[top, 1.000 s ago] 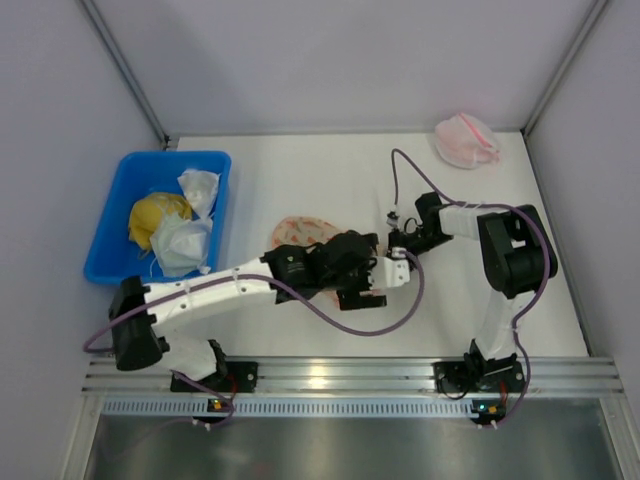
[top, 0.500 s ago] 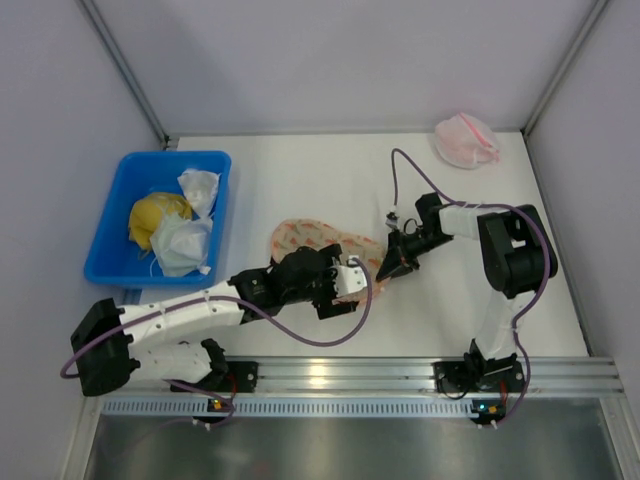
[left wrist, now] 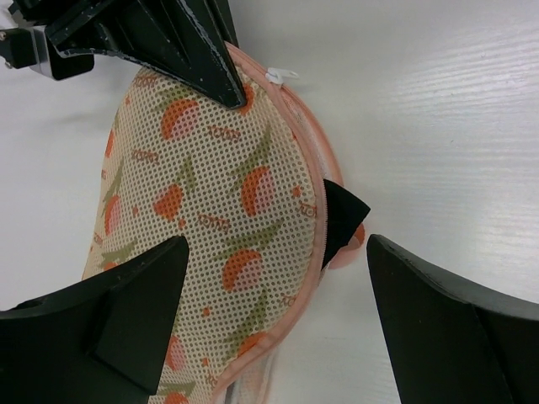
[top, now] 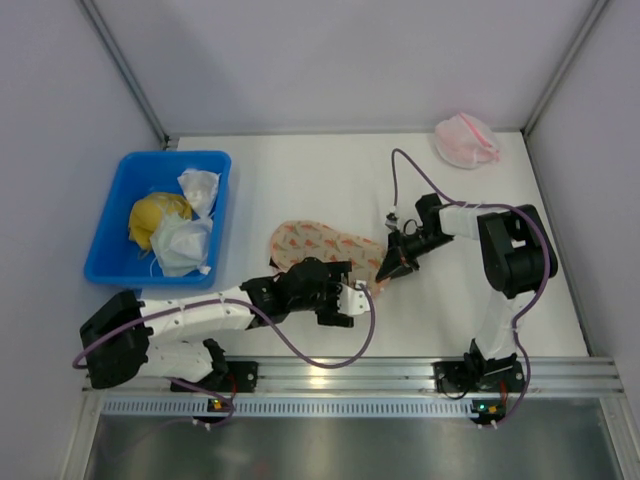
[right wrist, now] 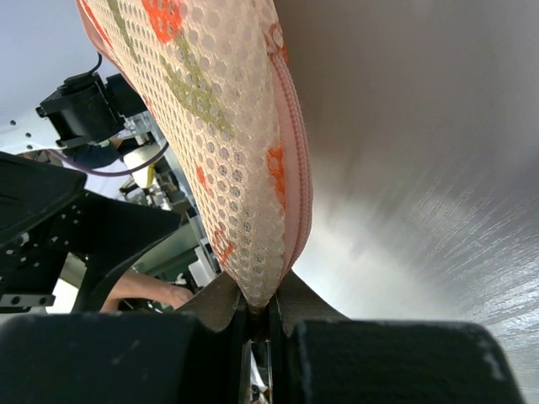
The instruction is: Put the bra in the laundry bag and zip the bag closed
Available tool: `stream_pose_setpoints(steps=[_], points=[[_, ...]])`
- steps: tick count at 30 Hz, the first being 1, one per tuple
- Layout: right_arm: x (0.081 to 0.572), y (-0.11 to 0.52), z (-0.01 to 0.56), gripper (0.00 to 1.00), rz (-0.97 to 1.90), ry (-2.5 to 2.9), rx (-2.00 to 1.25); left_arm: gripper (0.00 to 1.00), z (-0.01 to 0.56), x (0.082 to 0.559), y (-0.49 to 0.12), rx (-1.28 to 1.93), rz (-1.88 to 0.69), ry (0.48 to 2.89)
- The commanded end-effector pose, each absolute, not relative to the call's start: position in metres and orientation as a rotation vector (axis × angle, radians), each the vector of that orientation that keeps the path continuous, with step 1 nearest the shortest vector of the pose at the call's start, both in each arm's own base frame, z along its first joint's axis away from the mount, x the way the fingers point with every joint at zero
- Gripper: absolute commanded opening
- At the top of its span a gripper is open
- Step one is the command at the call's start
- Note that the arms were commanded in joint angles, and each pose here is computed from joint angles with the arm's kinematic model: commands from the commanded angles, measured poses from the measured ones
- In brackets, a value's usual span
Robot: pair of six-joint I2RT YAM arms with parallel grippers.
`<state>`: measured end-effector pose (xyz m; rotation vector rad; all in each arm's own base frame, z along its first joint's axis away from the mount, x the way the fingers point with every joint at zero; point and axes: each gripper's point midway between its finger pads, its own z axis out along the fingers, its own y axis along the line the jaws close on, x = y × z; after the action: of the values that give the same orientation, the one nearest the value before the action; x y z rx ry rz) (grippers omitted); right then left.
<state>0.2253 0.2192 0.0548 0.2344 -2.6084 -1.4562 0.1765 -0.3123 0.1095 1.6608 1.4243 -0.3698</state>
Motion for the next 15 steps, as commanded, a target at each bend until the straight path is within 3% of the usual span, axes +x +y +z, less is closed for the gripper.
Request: stream_pose_setpoints(steps=[1,15], points=[[0.222,0.223,0.069,0.00,-1.544,-2.555,0.260,0.92,0.122,0.181,-0.328,1.657,-0.360,1.296],[0.214,0.224,0.076,0.00,-1.563,-2.531,0.273,0.89,0.110,0.217,-0.335,1.565,-0.184,1.360]])
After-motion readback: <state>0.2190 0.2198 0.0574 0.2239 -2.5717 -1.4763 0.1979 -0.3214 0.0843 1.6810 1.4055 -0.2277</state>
